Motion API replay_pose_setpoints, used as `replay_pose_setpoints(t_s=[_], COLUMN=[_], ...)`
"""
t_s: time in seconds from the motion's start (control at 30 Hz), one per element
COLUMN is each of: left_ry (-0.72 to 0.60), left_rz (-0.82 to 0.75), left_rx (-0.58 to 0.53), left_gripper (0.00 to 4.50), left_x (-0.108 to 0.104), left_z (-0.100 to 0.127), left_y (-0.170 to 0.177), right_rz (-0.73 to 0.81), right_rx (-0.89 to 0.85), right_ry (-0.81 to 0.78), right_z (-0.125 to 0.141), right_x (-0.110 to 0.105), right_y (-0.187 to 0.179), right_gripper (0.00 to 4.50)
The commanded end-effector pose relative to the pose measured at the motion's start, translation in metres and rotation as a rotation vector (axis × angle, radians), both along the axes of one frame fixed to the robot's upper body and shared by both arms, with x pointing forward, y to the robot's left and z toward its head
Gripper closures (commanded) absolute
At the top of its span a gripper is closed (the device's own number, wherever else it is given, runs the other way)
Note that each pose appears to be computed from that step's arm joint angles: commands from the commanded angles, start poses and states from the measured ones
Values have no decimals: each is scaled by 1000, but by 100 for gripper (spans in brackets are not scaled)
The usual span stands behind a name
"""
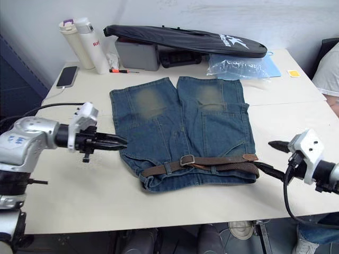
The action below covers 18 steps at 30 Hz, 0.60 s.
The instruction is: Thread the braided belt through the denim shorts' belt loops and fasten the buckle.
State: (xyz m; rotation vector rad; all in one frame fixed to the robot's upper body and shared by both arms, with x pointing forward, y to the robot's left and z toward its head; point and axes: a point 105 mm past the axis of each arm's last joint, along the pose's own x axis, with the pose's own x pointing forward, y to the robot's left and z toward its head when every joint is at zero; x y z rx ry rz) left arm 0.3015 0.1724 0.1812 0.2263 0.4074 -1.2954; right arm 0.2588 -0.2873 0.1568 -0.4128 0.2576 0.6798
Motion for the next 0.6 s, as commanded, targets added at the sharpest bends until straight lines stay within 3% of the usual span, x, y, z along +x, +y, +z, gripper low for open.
replay_pose_setpoints(t_s=[0.03,0.13,0.2,0.33,0.6], left_ry=[18,62,8,68,30], left_rz=[105,176,333,395,412], left_rx=[-108,-174,-117,-171,-131], left_gripper=[210,73,17,7,7], left_x=[-28,-43,-40,-56,-52], left_z=[-3,-10,-28,-43,-52], left_y=[9,9,16,12,6], right_rz=[-25,-34,-39,-43,-61], right_rx=[158,206,207,185,182], right_ry=[57,65,64,42,-22], right_z=[0,0,-1,-3,0], right_x=[-7,-7,-7,-4,-2], right_y=[8,13,15,23,35], right_gripper=[0,0,0,0,0])
